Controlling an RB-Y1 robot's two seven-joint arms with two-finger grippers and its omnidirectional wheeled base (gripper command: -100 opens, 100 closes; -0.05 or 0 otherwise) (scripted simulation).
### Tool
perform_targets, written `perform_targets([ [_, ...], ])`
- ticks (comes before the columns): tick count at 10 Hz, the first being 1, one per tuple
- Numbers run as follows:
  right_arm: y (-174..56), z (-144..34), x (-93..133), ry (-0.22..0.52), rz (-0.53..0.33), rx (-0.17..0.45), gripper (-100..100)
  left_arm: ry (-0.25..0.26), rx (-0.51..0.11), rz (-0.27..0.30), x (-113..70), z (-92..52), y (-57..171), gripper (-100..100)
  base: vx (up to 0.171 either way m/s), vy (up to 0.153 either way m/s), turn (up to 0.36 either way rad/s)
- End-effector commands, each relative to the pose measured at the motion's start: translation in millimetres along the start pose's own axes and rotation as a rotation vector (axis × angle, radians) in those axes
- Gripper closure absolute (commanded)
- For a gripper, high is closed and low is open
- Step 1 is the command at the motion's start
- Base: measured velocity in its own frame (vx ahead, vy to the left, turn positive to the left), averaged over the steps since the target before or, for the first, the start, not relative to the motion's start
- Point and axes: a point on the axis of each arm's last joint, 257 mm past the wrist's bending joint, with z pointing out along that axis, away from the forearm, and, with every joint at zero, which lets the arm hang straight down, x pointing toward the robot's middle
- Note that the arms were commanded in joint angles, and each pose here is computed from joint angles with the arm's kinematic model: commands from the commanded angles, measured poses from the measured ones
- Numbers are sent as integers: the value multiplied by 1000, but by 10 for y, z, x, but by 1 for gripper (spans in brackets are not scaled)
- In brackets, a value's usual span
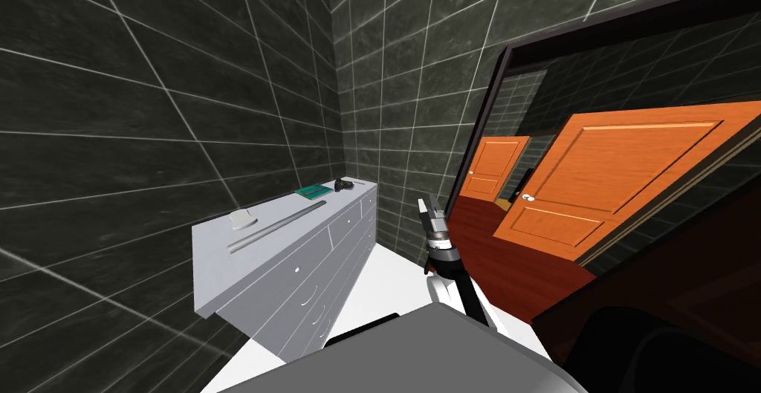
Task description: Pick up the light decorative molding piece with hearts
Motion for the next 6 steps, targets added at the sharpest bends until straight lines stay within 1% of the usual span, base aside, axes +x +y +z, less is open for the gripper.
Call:
perform_targets([
  [1, 0, 0, 0, 0, 0, 0, 0, 35, -38, 4, -9, -185, 76, -100, 50, -17, -114],
  [2, 0, 0, 0, 0, 0, 0, 0, 62, -65, -6, 16, -348, 138, -100, 64, -29, -207],
  [3, 0, 0, 0, 0, 0, 0, 0, 72, -75, 3, -16, -390, 145, -100, 48, -19, -105],
  [5, 0, 0, 0, 0, 0, 0, 0, 79, -82, 9, -38, -419, 150, -100, 9, -5, 12],
  [6, 0, 0, 0, 0, 0, 0, 0, 112, -118, 9, -67, -615, 201, -100, 36, -18, -176],
])
